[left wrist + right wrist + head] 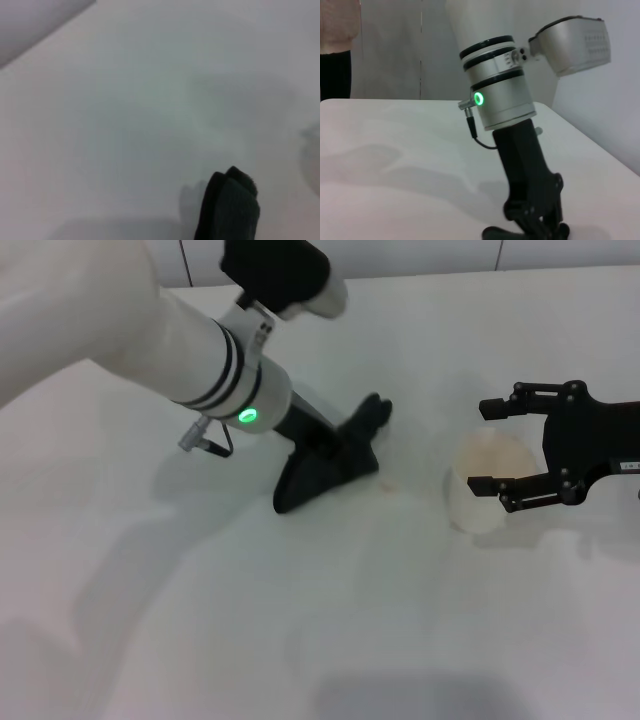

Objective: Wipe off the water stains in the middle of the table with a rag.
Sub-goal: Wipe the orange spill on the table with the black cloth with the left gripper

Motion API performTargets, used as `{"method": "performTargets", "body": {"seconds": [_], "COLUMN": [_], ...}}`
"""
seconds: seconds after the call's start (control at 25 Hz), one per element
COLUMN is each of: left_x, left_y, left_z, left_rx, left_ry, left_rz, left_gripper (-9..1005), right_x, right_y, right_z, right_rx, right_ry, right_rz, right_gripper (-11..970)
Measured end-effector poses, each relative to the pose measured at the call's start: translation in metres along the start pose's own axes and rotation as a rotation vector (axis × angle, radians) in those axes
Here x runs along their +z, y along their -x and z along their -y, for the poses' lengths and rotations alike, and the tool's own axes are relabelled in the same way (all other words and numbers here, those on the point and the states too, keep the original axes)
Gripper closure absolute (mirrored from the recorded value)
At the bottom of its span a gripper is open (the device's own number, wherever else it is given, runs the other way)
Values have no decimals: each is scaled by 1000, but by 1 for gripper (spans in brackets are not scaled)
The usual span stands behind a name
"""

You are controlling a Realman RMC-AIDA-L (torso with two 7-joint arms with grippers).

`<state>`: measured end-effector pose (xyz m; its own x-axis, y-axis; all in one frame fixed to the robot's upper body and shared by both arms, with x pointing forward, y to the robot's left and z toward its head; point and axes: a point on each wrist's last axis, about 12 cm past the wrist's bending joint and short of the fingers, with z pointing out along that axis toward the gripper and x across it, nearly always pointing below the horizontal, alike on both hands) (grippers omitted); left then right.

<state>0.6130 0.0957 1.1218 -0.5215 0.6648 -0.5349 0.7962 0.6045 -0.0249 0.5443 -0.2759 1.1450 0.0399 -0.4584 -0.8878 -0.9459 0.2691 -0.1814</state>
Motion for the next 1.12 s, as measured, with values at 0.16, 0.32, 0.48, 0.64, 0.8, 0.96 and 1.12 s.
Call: {"method": "performTargets", "body": {"seconds": [0.16, 0.32, 0.48, 0.64, 0.8, 0.96, 1.12], "left_x": [1, 2, 3, 5, 6, 10, 13], "left_y": [0, -1, 4, 8, 11, 11, 10], "left_z": [-7, -11, -9, -2, 6, 13, 18], "left_rx": [-30, -42, 20, 105, 199, 270, 324], "left_ry": [50, 80, 82, 47, 14, -1, 2], "left_rz": [13, 22, 37, 55, 69, 65, 61], "left_gripper": [927, 927, 927, 927, 927, 927, 927], "right_x": [0, 0, 1, 2, 2, 2, 2], "right_y": [0, 1, 2, 2, 2, 1, 2], "right_z": [0, 1, 2, 2, 3, 2, 2], "right_rx": [-1, -4, -6, -8, -7, -4, -5], "right_ry": [0, 0, -2, -2, -6, -5, -4], "right_rz": [1, 1, 2, 1, 1, 1, 1], "right_gripper": [114, 114, 114, 114, 114, 114, 114]}}
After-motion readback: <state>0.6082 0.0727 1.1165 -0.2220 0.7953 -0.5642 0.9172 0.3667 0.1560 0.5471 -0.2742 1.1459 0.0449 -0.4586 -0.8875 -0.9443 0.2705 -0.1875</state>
